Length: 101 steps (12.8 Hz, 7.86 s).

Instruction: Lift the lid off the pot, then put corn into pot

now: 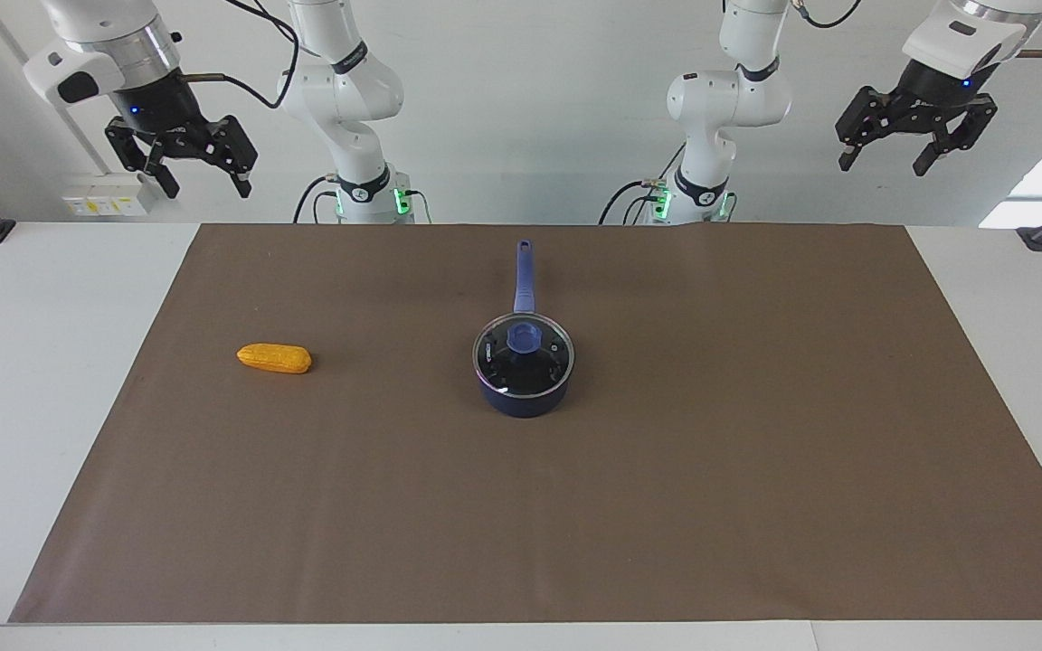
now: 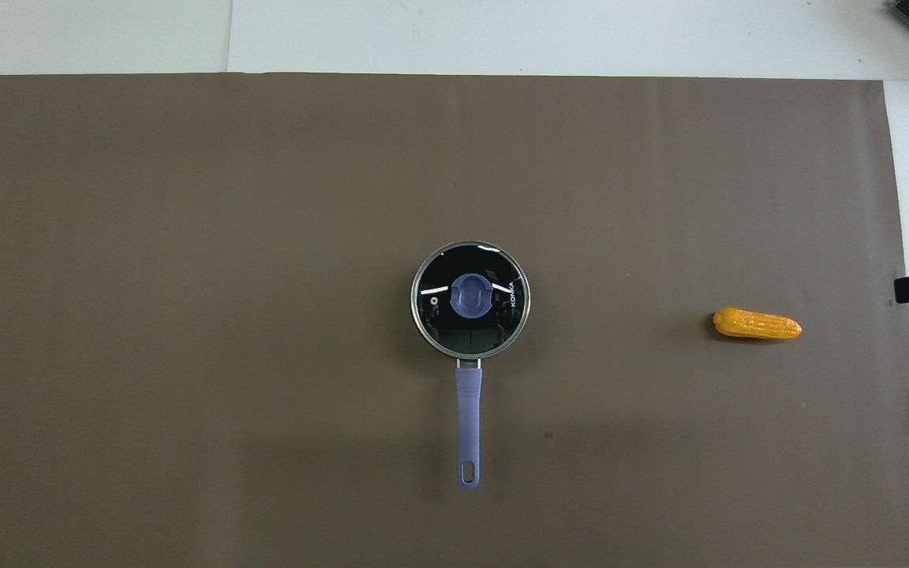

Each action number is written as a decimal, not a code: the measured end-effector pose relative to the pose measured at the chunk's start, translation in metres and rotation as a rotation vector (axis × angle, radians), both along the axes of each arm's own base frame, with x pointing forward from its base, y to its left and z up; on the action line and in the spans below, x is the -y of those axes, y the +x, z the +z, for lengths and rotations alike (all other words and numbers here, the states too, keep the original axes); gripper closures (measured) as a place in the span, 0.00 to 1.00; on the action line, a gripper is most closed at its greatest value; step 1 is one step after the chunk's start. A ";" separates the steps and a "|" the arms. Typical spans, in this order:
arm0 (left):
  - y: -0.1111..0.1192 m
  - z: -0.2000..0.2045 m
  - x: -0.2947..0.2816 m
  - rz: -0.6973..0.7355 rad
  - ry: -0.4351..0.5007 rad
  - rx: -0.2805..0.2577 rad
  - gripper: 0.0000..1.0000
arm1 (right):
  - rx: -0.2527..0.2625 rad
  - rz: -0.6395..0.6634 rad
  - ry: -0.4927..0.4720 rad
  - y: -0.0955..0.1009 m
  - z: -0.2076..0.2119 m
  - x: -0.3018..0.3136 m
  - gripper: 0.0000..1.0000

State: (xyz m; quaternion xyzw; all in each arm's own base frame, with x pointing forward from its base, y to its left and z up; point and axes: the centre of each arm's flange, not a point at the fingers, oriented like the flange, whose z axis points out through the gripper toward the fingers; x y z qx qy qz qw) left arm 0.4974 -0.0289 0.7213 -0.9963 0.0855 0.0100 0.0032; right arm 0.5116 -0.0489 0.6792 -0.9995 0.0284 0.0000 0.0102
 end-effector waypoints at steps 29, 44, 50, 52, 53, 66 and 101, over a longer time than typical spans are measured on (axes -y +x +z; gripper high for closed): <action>0.004 -0.205 0.378 0.108 -0.009 0.055 0.00 | -0.190 -0.936 -0.087 0.009 -0.387 0.053 0.00; 0.013 -0.294 0.443 0.139 -0.050 0.111 0.00 | -0.159 -0.876 -0.082 0.016 -0.390 0.024 0.37; 0.006 -0.311 0.451 0.124 -0.035 0.095 0.00 | -0.059 -0.833 -0.050 0.047 -0.347 0.024 0.61; 0.006 -0.311 0.451 0.124 -0.034 0.095 0.10 | -0.009 -0.717 -0.033 0.057 -0.311 0.016 0.61; 0.007 -0.311 0.450 0.124 -0.028 0.096 0.22 | -0.012 -0.648 -0.031 0.056 -0.293 0.013 0.61; 0.002 -0.258 0.429 0.143 -0.024 0.108 0.38 | -0.054 -0.110 -0.024 0.039 -0.145 -0.057 0.61; 0.056 -0.388 -0.037 -0.097 -0.014 0.112 0.39 | 0.076 0.089 0.155 0.037 -0.323 -0.380 0.61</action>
